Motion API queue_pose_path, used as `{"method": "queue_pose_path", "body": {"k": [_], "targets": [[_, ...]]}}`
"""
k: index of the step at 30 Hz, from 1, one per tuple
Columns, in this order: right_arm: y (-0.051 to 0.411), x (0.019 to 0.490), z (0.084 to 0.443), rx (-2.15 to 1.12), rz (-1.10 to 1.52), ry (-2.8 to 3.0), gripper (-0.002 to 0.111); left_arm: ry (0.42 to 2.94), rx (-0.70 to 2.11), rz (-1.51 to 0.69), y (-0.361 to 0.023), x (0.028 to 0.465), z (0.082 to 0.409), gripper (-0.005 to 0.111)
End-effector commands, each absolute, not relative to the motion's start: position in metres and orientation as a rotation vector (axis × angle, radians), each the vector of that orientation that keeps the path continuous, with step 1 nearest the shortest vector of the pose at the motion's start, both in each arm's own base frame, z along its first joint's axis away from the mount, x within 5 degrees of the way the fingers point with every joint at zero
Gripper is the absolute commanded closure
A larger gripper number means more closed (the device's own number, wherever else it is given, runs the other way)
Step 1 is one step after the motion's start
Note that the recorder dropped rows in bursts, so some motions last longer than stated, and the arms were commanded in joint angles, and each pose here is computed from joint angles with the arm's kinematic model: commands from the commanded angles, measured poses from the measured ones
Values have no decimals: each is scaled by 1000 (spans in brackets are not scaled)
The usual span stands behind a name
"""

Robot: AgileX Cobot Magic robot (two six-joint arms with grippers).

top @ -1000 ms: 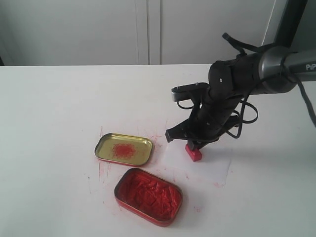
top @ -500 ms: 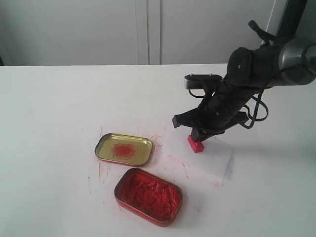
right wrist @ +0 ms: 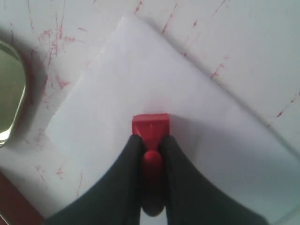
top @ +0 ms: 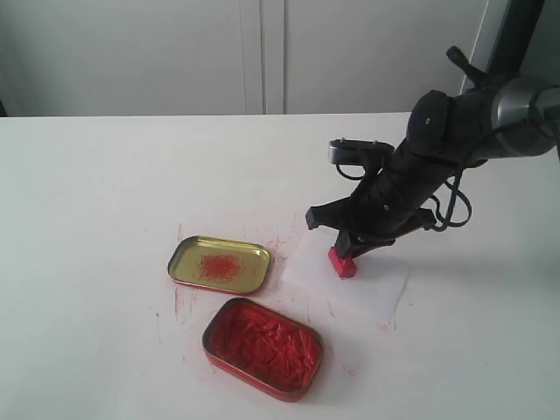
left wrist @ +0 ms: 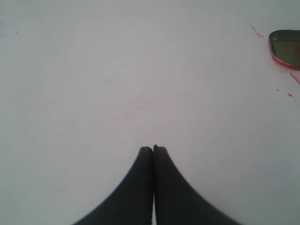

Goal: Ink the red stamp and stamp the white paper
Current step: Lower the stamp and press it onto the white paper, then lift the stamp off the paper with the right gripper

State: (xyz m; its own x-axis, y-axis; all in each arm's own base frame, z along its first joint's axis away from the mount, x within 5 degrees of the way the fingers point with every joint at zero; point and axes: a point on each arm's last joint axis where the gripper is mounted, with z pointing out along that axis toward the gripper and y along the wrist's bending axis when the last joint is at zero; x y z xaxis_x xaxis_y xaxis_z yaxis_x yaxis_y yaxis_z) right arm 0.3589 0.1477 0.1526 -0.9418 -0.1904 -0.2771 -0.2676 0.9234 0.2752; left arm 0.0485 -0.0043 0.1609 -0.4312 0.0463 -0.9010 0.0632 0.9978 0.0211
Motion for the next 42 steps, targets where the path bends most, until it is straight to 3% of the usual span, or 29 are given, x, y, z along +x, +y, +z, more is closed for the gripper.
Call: {"method": "queue_pose_path", "body": {"k": [1,9,31,42], "targets": [[141,360,144,-348,485,2865,108,2029,76,-19,-4,48,158,107],[141,361,141,-341,491,2864,108,2029,76,-19,-4,48,158,107],[141,354,193,-344,535,2740,108,2029,76,-19,-4,48,158,107],[162,367,198,-146,896,2562,108,2029,76,-19,-4,48,158,107]]}}
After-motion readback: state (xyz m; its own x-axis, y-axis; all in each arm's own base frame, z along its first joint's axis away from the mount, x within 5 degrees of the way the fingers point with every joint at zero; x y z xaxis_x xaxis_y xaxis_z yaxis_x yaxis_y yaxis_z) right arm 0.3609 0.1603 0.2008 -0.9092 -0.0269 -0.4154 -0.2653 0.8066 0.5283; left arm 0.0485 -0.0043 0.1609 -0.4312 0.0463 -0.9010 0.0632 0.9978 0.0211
